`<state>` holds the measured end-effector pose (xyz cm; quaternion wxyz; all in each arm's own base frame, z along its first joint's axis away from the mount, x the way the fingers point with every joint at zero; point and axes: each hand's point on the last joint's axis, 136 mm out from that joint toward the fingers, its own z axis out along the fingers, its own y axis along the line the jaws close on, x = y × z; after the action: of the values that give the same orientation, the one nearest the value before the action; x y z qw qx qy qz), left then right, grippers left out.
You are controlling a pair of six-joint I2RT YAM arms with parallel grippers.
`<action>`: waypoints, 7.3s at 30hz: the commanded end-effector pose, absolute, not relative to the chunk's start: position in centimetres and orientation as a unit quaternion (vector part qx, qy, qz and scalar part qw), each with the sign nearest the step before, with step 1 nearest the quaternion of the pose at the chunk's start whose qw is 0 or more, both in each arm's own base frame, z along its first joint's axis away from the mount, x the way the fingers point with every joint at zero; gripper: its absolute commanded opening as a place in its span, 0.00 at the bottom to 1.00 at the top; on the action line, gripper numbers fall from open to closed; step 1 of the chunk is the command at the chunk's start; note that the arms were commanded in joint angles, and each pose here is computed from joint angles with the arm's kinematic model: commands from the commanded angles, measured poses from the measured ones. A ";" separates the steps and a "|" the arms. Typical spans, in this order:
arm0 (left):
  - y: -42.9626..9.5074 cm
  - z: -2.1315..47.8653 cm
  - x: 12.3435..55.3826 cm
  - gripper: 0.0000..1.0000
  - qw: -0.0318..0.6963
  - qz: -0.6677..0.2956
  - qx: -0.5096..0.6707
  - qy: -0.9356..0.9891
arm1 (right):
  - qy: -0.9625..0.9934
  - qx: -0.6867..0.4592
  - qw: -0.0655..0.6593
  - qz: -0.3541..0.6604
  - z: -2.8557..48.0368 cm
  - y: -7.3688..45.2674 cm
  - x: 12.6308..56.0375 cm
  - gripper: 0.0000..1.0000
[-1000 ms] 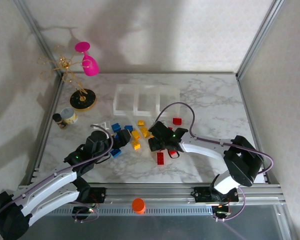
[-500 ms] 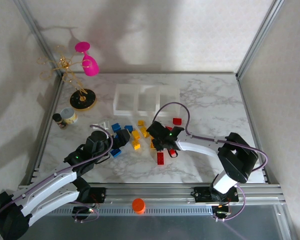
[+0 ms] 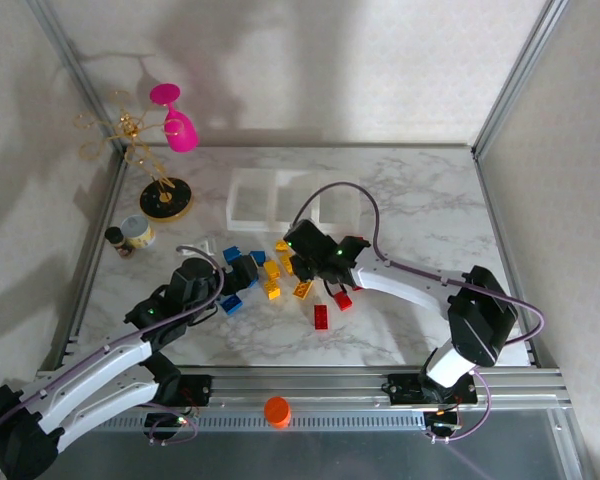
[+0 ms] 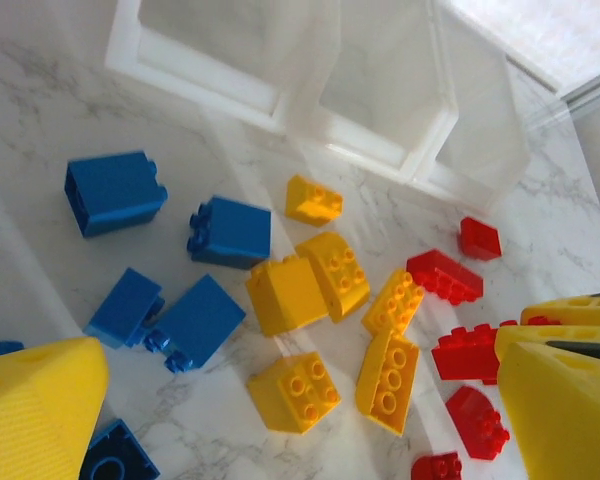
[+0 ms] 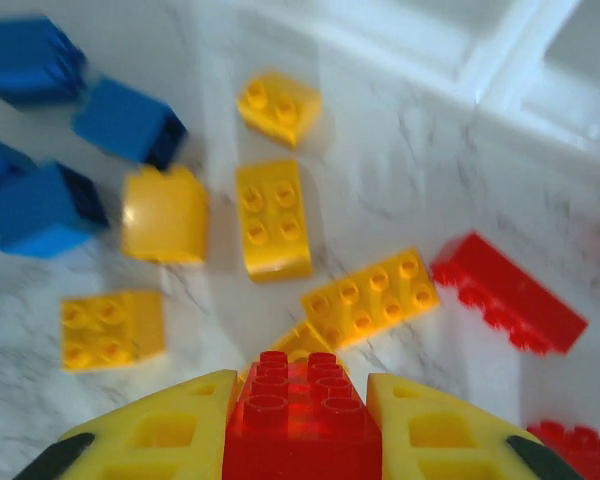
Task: Sort the legos into containers by color
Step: Pick up the lego from the center of the table, then place the lego in the container, then pick up the lego from the middle-left of the table, then place the lego in the container, then pick up the lego from the middle-left of the table.
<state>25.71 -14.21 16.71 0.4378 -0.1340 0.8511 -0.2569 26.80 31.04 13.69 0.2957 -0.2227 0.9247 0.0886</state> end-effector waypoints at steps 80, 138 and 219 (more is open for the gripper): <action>-33.1 7.2 18.1 0.82 0.216 -0.173 0.058 0.959 | 0.956 0.070 0.222 0.178 10.4 14.7 21.4 0.99; -26.2 14.3 27.9 0.29 0.365 -0.039 -0.016 0.930 | 0.902 0.013 0.295 0.315 15.0 18.6 26.2 0.99; -35.6 10.7 24.1 0.56 0.259 -0.163 0.055 0.950 | 0.928 0.163 0.242 0.233 11.6 12.2 22.4 0.99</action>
<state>24.63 -34.48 11.50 0.2720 0.0918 0.9443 -0.1608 23.03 12.41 12.23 0.2560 0.1418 0.9314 0.2165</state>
